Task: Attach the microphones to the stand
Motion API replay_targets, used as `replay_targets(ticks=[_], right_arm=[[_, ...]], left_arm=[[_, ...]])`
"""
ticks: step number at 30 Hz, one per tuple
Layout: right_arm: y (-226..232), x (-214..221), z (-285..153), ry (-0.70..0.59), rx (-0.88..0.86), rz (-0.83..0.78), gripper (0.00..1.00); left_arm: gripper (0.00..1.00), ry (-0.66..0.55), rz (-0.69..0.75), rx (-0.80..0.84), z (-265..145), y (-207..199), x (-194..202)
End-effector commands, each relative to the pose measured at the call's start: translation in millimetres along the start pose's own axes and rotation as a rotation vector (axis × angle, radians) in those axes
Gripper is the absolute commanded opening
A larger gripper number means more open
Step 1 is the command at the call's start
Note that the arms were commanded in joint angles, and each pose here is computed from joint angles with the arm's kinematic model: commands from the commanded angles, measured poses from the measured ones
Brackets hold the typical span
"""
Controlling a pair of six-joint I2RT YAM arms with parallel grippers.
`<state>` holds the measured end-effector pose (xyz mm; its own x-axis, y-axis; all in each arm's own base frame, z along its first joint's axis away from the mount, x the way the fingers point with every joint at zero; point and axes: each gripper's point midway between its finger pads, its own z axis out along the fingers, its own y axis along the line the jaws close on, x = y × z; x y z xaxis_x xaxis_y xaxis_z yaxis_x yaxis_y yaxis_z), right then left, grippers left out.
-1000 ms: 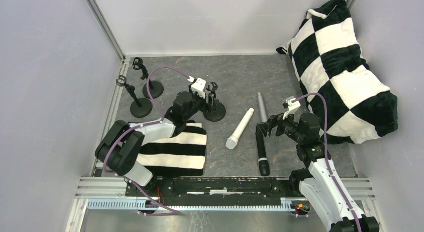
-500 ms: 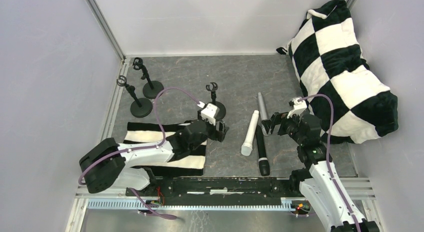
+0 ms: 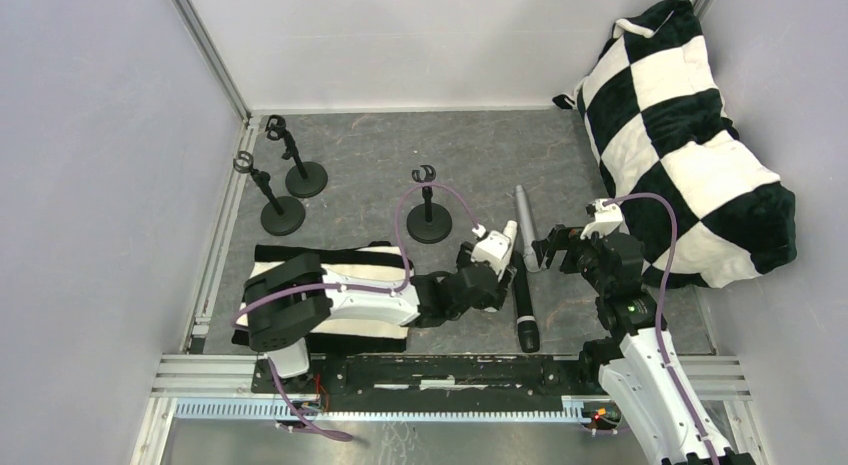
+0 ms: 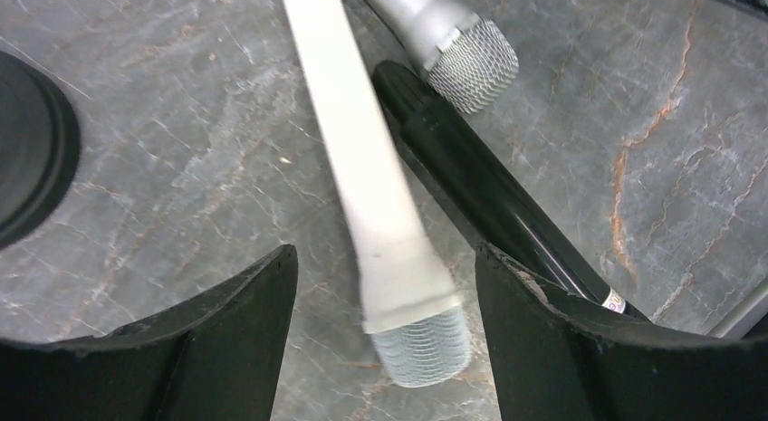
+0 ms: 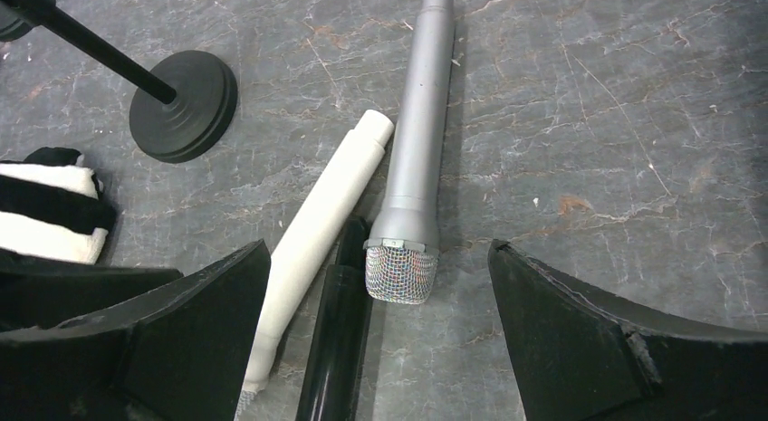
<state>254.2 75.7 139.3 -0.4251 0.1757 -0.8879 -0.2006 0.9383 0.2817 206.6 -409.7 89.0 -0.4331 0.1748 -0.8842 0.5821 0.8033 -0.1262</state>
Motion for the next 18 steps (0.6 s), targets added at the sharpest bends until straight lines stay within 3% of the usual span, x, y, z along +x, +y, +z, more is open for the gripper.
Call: replay_targets(ticks=[1,18], right_arm=[[-1.8,-17.6,-2.8,-0.049,0.023,-0.014,0.98],[-5.2,-10.9,-0.2,-0.033,0.032,-0.02,0.98]], left_arm=[[0.77,0.03,-0.013,-0.085,1.1,-9.8,8.6],[0.73,0.155,0.022,-0.125,0.8,-29.7,70.1]])
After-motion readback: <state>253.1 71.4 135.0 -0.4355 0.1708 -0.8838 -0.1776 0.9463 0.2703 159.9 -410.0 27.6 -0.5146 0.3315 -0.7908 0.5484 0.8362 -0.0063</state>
